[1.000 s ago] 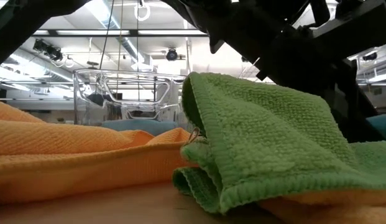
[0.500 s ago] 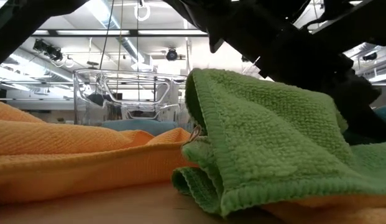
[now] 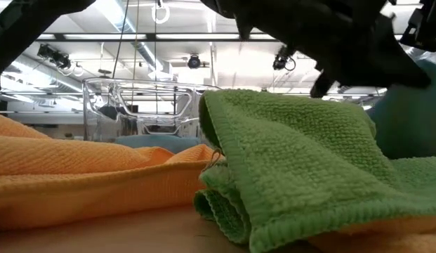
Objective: Fold microfiber towels
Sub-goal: Fold the blue towel
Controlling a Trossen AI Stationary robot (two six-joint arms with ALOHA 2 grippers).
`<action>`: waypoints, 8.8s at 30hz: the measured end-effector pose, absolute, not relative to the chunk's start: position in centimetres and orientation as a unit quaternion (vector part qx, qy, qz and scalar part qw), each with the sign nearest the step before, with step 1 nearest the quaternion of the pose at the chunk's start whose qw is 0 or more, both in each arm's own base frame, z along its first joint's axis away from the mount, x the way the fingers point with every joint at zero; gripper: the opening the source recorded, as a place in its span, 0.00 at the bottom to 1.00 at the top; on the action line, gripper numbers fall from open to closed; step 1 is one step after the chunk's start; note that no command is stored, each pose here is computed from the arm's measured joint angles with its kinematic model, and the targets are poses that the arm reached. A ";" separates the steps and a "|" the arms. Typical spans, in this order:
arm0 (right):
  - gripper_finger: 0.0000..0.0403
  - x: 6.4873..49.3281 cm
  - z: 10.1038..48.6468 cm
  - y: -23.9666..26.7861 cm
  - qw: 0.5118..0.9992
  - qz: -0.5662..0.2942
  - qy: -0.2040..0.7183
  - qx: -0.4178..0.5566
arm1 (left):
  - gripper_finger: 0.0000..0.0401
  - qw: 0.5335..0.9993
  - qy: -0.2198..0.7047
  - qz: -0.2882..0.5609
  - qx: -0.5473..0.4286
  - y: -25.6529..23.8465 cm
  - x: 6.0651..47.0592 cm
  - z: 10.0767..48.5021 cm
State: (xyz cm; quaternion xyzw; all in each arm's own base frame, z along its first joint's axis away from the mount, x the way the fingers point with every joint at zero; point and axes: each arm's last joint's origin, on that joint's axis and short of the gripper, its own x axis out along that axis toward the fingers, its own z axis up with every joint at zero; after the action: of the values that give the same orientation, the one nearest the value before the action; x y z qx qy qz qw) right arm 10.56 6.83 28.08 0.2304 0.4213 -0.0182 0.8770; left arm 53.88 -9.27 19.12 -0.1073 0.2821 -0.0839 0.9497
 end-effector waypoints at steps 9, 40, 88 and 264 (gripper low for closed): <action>0.57 12.2 26.6 8.1 0.863 -0.026 0.473 0.177 | 0.07 0.926 0.284 -0.104 -0.225 -7.4 54.1 19.9; 0.66 11.0 20.3 15.7 0.873 -0.119 0.463 0.101 | 0.07 0.893 0.286 -0.136 -0.318 -5.8 53.7 22.2; 0.02 10.1 24.0 17.3 0.809 0.144 0.544 0.168 | 0.05 0.850 0.337 -0.229 -0.334 -9.4 52.6 22.9; 0.53 9.4 24.4 16.7 0.899 0.005 0.437 -0.014 | 0.48 0.946 0.319 0.052 0.005 -14.6 52.1 23.7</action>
State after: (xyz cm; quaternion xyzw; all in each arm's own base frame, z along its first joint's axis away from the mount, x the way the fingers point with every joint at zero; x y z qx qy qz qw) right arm 9.41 16.72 24.43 -0.0137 0.4372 0.0052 0.8993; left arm 52.13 -14.56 23.72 0.0051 0.3187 0.0523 0.9464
